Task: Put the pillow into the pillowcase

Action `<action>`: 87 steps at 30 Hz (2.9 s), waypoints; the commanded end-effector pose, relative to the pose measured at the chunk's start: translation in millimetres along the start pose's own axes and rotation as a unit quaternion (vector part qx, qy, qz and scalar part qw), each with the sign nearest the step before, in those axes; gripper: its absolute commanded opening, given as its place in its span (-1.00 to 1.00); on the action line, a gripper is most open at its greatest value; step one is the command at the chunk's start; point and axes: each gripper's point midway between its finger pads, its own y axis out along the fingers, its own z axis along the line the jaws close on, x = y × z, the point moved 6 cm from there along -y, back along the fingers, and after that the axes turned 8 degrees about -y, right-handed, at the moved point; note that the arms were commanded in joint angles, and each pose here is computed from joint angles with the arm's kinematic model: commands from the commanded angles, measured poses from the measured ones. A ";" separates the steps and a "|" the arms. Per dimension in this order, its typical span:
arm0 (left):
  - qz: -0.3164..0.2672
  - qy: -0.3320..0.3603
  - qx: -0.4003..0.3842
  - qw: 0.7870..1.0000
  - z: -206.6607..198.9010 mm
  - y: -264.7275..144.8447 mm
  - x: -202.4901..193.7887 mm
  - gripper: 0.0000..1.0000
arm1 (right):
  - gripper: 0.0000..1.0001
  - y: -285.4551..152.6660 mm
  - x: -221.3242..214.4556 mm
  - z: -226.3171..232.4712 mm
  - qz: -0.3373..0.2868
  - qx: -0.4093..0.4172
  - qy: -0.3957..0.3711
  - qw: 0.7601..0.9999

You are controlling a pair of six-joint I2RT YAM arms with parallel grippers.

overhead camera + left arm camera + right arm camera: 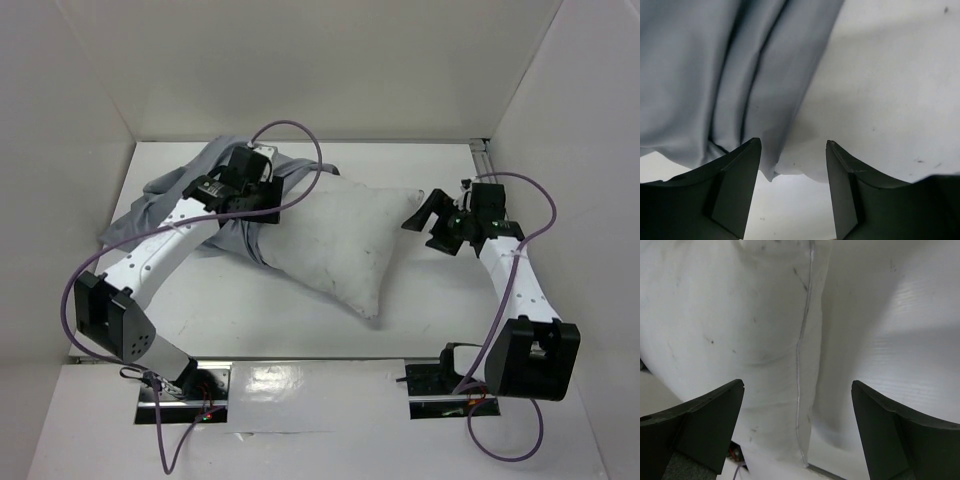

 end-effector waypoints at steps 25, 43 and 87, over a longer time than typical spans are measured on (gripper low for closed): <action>-0.023 -0.006 0.050 0.998 6.7 14.2 0.3 0.17 | 0.93 2.9 -40.1 11.1 0.062 0.077 -0.015 0.995; 0.012 -0.033 -0.280 0.959 -91.2 -30.4 20.1 -1.00 | -0.41 45.6 -68.4 88.5 0.073 0.218 -0.034 0.973; -0.070 -0.020 -0.139 0.988 -81.8 -13.3 98.9 0.79 | 0.82 12.4 -46.9 85.0 -0.008 0.078 -0.117 0.990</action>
